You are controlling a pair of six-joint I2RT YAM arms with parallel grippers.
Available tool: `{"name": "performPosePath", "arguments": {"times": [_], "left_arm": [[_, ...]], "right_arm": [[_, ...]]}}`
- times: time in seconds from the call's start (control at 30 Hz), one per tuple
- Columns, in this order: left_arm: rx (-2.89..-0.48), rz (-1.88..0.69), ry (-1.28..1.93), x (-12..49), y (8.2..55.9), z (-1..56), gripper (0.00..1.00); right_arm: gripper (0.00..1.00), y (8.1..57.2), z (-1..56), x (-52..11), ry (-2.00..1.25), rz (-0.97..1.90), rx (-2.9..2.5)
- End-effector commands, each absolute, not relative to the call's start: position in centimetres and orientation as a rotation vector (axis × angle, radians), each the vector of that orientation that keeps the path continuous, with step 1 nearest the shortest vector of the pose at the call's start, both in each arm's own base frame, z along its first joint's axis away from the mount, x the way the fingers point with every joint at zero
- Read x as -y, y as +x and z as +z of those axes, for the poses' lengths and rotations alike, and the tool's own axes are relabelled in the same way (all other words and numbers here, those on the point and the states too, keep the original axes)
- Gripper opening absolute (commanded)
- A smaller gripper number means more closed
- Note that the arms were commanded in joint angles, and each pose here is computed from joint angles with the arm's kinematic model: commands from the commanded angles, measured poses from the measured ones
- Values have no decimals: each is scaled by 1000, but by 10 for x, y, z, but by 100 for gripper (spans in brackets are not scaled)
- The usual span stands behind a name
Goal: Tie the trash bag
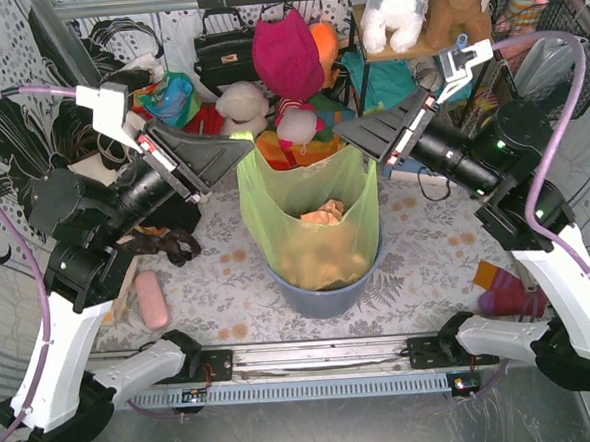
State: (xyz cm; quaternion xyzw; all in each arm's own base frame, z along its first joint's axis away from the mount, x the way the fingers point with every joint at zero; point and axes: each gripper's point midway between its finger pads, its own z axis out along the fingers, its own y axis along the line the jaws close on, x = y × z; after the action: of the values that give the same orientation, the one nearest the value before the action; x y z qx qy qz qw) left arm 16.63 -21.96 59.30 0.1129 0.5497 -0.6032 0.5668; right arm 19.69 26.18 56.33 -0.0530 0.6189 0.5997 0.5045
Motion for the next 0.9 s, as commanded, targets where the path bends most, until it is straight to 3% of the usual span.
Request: {"name": "performPosePath", "arguments": {"times": [0.0, 0.37, 0.87], "left_arm": [[-1312, -1416, 258, 218, 165, 576, 9], [-1340, -1425, 256, 222, 169, 565, 12], [-1343, -1432, 267, 227, 173, 564, 12]], "right_arm": [[44, 188, 523, -236, -56, 1312, -1664], [51, 175, 515, -204, -40, 1169, -1716], [30, 195, 535, -215, -55, 1153, -1638]]}}
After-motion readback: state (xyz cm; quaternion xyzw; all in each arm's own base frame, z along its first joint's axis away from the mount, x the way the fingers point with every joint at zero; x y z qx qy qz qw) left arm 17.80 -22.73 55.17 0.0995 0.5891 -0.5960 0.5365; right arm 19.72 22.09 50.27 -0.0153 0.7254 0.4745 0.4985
